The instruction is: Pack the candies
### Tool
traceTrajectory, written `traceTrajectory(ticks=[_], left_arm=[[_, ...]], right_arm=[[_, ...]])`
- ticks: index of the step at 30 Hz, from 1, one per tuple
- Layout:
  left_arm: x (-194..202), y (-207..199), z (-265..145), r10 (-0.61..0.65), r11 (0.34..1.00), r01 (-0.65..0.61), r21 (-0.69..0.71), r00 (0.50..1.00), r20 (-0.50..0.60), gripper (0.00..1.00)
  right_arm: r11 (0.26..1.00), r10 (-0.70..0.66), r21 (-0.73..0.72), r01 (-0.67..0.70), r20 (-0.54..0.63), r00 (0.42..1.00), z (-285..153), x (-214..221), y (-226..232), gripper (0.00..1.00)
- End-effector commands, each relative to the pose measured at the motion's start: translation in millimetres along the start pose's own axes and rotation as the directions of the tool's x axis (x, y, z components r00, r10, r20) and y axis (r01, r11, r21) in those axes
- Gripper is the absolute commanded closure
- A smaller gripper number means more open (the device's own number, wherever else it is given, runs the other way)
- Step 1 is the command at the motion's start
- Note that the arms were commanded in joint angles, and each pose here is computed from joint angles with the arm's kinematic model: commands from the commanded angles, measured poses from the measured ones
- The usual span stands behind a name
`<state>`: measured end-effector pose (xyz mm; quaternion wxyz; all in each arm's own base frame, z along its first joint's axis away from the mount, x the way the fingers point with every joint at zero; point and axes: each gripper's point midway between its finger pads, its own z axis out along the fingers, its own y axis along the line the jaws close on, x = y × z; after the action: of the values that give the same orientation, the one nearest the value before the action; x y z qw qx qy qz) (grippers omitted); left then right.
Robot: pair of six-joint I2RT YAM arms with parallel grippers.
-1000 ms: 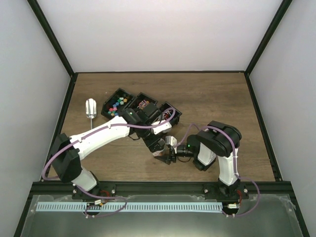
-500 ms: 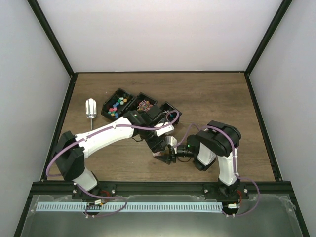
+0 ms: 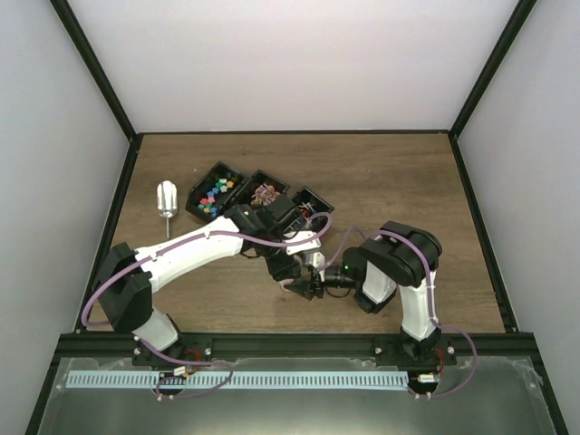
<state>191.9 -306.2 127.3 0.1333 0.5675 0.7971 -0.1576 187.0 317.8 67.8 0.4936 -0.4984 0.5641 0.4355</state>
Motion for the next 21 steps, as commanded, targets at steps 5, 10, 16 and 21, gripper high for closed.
traceTrajectory(ticks=[5,10,16,21], left_arm=[[35.1,2.1,14.6,0.372,0.927,-0.363,0.096,0.921,-0.112,0.40],[30.1,6.7,13.9,0.423,0.895,-0.396,0.205,0.899,-0.112,0.41],[36.7,6.5,18.3,0.543,0.823,-0.496,0.276,0.830,-0.128,0.40],[37.7,11.2,25.7,0.566,0.807,-0.502,0.312,0.809,-0.161,0.40]], right_arm=[[0.968,-0.248,0.022,0.251,0.258,0.934,-7.3,-66.4,6.7,0.32],[0.966,-0.255,0.016,0.259,0.259,0.932,-7.9,-66.5,8.5,0.34],[0.963,-0.264,0.016,0.269,0.258,0.929,-8.1,-66.3,9.1,0.35],[0.962,-0.265,0.012,0.272,0.258,0.929,-8.1,-65.8,10.0,0.35]])
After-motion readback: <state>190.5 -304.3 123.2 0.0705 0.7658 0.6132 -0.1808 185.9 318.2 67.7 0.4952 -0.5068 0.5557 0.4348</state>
